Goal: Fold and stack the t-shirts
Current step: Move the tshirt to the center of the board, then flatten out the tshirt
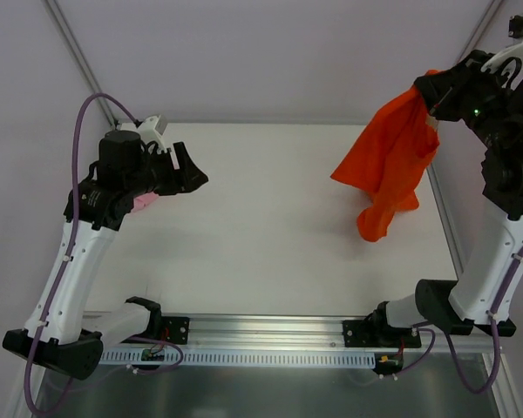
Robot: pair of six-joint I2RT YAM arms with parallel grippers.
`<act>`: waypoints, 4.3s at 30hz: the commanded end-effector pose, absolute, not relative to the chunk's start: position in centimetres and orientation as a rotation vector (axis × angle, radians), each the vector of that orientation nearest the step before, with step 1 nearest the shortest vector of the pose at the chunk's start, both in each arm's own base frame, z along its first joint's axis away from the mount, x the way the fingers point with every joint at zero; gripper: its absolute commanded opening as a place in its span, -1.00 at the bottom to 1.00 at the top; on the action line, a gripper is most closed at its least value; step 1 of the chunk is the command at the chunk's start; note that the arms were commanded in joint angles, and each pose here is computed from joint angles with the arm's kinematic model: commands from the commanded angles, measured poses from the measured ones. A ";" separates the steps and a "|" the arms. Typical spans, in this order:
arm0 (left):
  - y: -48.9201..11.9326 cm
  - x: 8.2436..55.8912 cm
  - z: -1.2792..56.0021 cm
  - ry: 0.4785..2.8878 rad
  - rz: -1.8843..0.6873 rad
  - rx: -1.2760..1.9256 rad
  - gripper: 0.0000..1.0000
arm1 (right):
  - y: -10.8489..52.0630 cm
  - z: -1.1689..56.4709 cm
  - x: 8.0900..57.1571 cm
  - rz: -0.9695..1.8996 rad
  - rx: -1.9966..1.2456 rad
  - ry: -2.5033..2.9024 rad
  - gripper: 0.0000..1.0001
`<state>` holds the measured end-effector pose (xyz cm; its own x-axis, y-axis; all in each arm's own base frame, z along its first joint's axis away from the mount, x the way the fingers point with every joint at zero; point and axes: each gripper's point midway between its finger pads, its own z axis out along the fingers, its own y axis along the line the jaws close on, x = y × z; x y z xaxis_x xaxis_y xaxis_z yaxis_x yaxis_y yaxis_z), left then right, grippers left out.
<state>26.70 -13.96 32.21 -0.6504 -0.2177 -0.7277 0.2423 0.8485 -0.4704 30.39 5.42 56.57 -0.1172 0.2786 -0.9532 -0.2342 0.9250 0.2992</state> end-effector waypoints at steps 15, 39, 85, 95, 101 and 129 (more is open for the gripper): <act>-11.5 24.1 35.2 2.070 -0.605 -0.021 0.42 | 22.9 51.6 27.6 0.701 -0.307 1.803 -0.98; -13.9 25.1 30.0 2.228 -0.720 -0.015 0.44 | 23.7 29.6 32.0 0.204 -0.425 2.309 0.99; -33.2 33.1 13.1 2.275 -0.726 1.039 0.50 | 3.8 16.5 26.3 0.094 0.544 2.538 0.72; -33.7 32.9 8.6 2.316 -0.630 1.141 0.31 | 3.4 16.3 25.0 0.078 0.527 2.546 0.73; -33.4 34.5 7.2 2.333 -0.526 1.131 -0.07 | 3.1 16.1 24.1 0.067 0.519 2.550 0.73; -33.8 34.1 17.6 2.354 -0.610 0.927 -1.00 | 6.9 1.4 20.1 0.267 0.488 2.858 0.11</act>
<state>33.99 -33.89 15.04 -0.6262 0.5147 -0.5857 0.7284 0.6542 -0.2039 19.55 5.84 1.99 -0.9140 0.3519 -0.2020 0.3213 0.9317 0.1694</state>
